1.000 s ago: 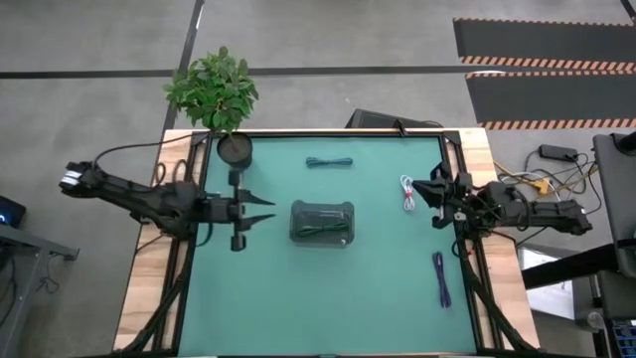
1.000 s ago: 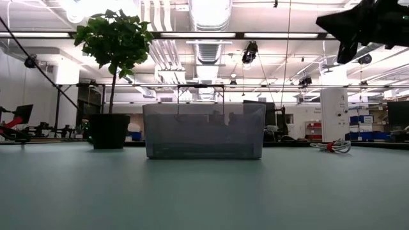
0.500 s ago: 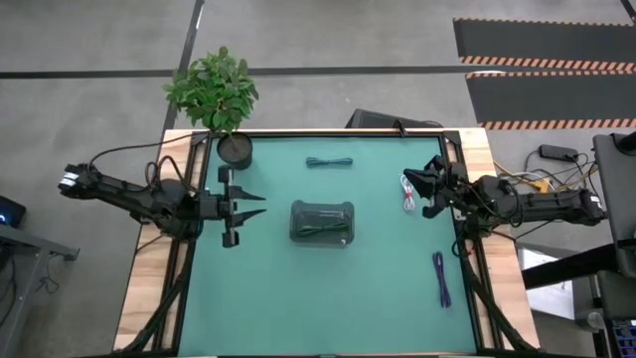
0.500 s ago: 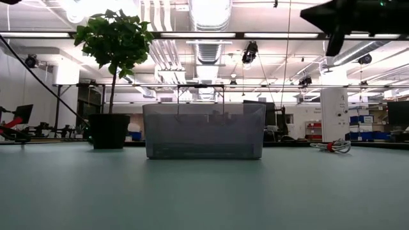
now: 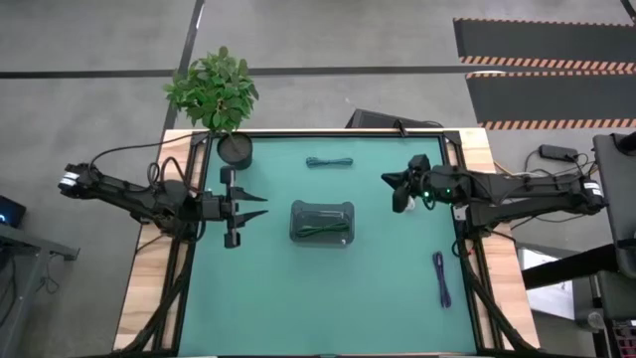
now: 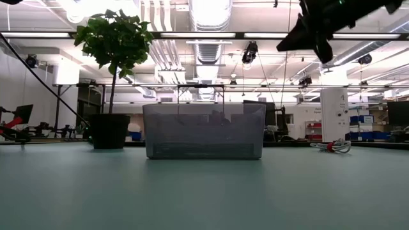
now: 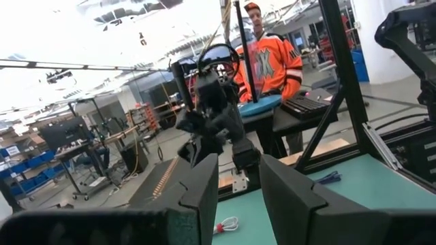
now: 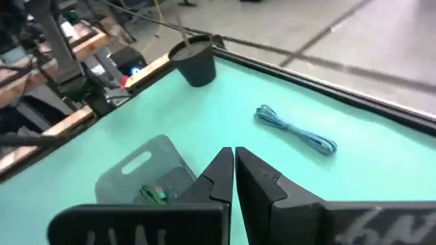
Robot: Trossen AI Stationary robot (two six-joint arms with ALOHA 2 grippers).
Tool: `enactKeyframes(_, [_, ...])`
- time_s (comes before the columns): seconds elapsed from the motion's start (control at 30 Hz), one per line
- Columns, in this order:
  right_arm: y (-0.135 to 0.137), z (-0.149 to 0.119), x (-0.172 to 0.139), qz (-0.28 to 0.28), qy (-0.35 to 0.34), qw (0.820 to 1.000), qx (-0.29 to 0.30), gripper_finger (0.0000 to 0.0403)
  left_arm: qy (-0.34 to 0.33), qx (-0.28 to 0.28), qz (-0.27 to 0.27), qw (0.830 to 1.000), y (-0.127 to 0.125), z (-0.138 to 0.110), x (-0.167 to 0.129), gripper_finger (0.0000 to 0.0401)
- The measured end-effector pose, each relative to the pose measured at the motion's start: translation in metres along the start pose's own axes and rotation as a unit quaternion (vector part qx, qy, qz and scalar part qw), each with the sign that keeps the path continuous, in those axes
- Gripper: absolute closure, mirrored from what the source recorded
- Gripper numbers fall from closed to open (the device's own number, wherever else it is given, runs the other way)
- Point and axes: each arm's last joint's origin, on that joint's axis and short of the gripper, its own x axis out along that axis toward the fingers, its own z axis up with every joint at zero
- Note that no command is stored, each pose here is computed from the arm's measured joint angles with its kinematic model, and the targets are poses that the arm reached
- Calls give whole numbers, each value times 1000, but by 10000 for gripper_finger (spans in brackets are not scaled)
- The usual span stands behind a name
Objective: Pick and place USB-C Cables
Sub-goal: Put the white cable into the black transparent container
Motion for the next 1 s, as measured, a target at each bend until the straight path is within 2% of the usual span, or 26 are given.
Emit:
enactKeyframes(0.2, [-3, -10, 5, -79, 111, 990, 31, 394, -2, 3, 1, 1000, 0, 1, -1, 307])
enactKeyframes(0.3, [-7, -15, 6, -110, 138, 983, 54, 394, -2, 3, 1, 1000, 1, 1, -1, 307])
enactKeyframes(0.47, [-19, -31, 5, -185, 198, 959, 85, 394, -9, 1, 6, 1000, 2, 3, -1, 307])
enactKeyframes(0.67, [-35, -43, 4, -277, 244, 922, 119, 394, -17, -1, 9, 1000, 2, 5, -1, 307])
enactKeyframes(0.77, [-39, -44, 6, -296, 254, 912, 126, 394, -19, -1, 10, 1000, 3, 5, -1, 307])
enactKeyframes(1.0, [-47, -44, 14, -284, 306, 896, 153, 394, -21, -2, 11, 1000, 3, 6, -2, 307])
